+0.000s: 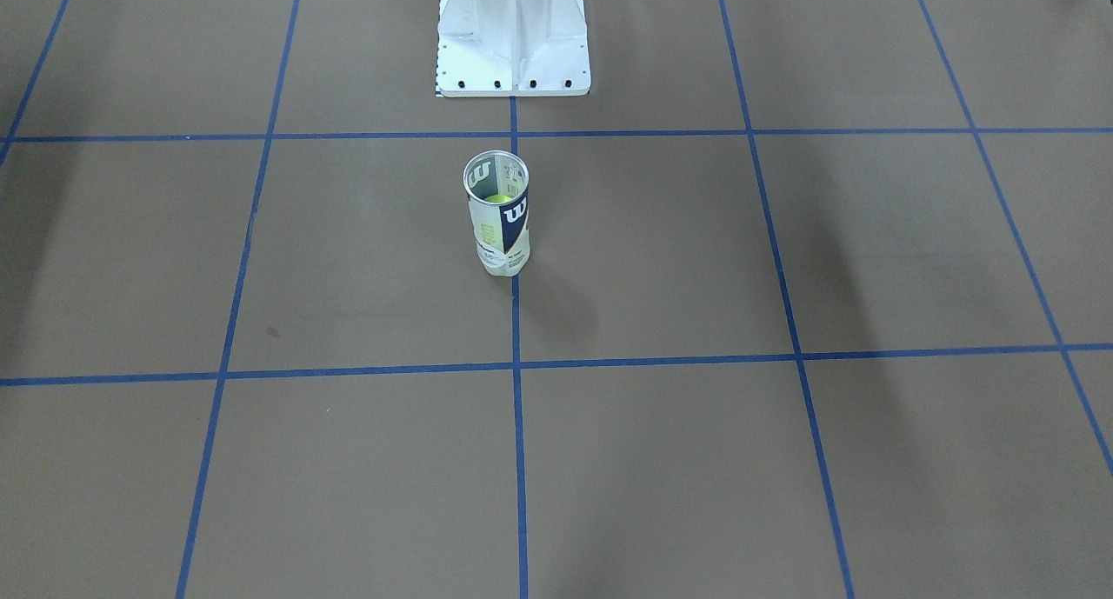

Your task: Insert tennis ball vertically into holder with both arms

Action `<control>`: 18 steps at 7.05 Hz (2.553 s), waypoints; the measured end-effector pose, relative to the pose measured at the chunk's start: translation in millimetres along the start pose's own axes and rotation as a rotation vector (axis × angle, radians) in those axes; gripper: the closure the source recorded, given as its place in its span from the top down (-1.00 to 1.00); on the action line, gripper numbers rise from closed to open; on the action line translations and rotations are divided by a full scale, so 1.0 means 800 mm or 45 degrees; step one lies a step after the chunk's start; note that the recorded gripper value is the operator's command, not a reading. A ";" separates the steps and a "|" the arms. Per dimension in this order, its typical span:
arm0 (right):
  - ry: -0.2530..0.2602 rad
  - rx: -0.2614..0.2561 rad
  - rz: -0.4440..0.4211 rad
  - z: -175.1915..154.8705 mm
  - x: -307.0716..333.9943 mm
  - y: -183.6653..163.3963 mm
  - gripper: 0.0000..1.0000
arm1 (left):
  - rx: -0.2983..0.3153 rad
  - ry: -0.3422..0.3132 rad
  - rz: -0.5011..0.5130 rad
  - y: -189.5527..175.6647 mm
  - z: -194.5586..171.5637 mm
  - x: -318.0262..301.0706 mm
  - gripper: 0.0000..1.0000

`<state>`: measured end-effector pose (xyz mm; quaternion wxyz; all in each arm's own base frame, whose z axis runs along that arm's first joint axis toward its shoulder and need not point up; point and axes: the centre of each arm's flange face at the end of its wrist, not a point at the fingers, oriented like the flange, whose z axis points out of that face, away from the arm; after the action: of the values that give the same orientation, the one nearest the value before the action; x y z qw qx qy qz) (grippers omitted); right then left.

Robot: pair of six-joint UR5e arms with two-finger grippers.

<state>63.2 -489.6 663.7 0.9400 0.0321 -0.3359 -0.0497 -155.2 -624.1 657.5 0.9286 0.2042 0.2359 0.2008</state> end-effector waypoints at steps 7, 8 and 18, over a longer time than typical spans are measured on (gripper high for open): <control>-0.007 -0.001 -0.001 0.001 0.000 0.001 1.00 | -0.159 0.330 -0.874 0.049 -0.017 0.086 1.00; -0.006 -0.001 0.000 0.001 0.000 0.001 1.00 | -0.152 0.335 -0.873 0.051 -0.020 0.092 1.00; -0.009 -0.010 0.005 0.005 0.002 0.007 1.00 | -0.128 0.340 -0.794 0.060 -0.001 0.116 1.00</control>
<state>62.2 -484.1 668.4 0.9391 0.0275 -0.3390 -0.0494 -93.7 -540.7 646.7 0.9152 0.0482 0.3962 -0.0564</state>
